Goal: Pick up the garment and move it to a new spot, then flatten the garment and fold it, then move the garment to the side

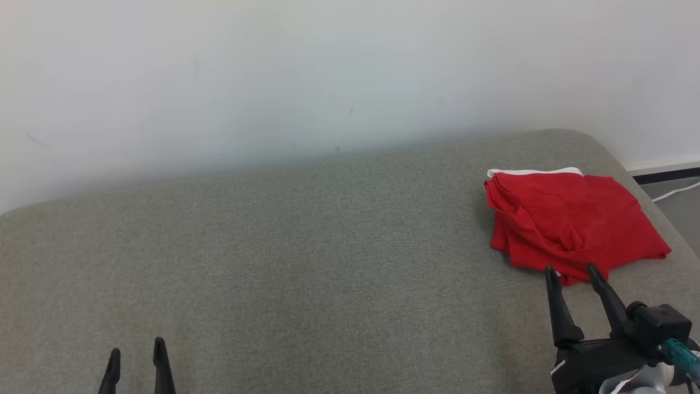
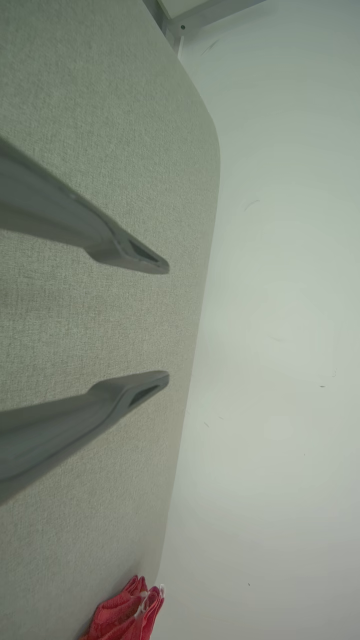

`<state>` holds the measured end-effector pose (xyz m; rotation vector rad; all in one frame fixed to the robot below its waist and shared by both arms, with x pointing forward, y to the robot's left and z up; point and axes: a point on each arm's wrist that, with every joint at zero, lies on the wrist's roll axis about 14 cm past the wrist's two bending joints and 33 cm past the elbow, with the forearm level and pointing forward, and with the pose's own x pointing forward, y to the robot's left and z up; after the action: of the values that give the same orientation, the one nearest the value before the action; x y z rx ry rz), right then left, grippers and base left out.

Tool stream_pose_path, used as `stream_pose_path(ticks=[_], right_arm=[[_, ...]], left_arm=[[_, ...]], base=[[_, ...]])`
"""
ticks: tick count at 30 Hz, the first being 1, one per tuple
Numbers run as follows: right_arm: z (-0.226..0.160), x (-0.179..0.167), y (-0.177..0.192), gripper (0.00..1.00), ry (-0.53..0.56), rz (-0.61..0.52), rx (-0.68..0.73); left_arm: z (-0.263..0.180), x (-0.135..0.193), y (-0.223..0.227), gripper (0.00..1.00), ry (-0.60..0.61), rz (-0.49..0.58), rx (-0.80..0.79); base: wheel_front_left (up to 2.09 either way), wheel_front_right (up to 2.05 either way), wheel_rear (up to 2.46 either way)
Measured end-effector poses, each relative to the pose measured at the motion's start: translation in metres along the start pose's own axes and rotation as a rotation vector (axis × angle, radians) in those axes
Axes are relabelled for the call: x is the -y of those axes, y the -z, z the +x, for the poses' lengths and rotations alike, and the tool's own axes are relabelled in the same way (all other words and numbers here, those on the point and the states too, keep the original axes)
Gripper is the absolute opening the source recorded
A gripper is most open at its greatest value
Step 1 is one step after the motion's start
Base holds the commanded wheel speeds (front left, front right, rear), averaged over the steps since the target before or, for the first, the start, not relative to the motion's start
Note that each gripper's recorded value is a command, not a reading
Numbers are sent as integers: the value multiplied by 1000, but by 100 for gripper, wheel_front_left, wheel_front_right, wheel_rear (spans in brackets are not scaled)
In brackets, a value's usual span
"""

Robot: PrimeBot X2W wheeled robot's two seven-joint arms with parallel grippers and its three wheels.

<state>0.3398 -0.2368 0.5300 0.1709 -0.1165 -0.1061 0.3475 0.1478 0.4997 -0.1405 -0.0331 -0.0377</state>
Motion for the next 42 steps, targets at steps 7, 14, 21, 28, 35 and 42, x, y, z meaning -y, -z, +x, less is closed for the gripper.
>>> stream_pose_path(ticks=[7, 14, 21, 28, 35, 42], right_arm=[[-2, 1, 3, 100, 7, -13, -5], [-1, 0, 2, 100, 11, -15, 1], [-1, -1, 3, 0, 11, -17, 0], [-12, 1, 29, 0, 36, 31, -85], [-9, 2, 35, 0, 59, 127, -120], [-7, 3, 42, 0, 82, 231, -153]], left_arm=[[0, 0, -1, 100, -2, -1, 1], [0, 1, -3, 100, -1, 3, 3], [1, 3, -5, 0, 4, -1, 7], [-4, 1, 12, 0, -8, -36, -56], [-4, -7, 20, 0, -39, -120, -94], [-5, -13, 28, 0, -69, -240, -137]], base=[[0, 0, 0], [0, 0, 0], [0, 0, 0], [0, 0, 0], [0, 0, 0], [0, 0, 0]])
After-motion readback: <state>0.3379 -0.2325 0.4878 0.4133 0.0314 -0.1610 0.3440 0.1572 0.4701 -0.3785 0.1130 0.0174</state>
